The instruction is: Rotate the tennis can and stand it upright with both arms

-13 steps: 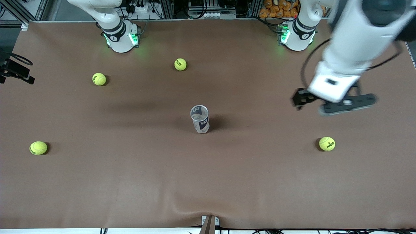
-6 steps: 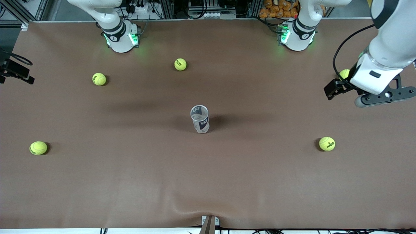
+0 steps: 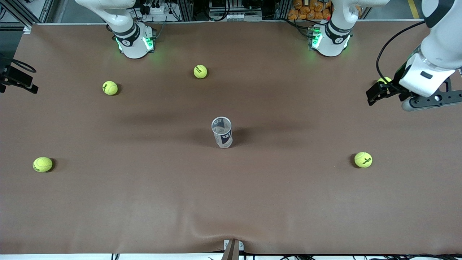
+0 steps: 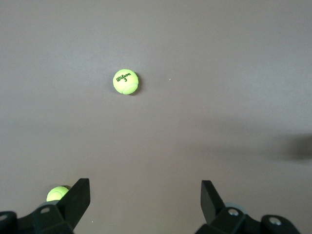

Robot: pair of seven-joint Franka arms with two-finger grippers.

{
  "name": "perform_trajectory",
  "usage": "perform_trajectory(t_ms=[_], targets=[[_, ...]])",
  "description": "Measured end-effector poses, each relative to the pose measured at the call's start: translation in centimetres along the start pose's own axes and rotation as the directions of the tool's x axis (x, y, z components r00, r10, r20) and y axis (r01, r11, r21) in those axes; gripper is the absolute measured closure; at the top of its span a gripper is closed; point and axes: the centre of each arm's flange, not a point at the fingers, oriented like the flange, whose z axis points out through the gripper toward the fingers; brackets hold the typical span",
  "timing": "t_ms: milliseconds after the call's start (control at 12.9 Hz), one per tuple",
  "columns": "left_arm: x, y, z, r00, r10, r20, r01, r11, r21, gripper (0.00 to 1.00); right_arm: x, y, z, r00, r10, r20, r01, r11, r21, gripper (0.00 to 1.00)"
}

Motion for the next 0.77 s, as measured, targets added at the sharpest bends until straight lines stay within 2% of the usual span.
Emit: perform_trajectory(t_ms=[774], targets=[[-2.0, -3.4, -4.3, 0.993, 0.116, -0.027, -0.117, 0.993, -0.031, 0.0, 0.0, 0.0, 0.0, 1.0, 0.0, 0.0, 0.0, 1.0, 0.0, 0.0]])
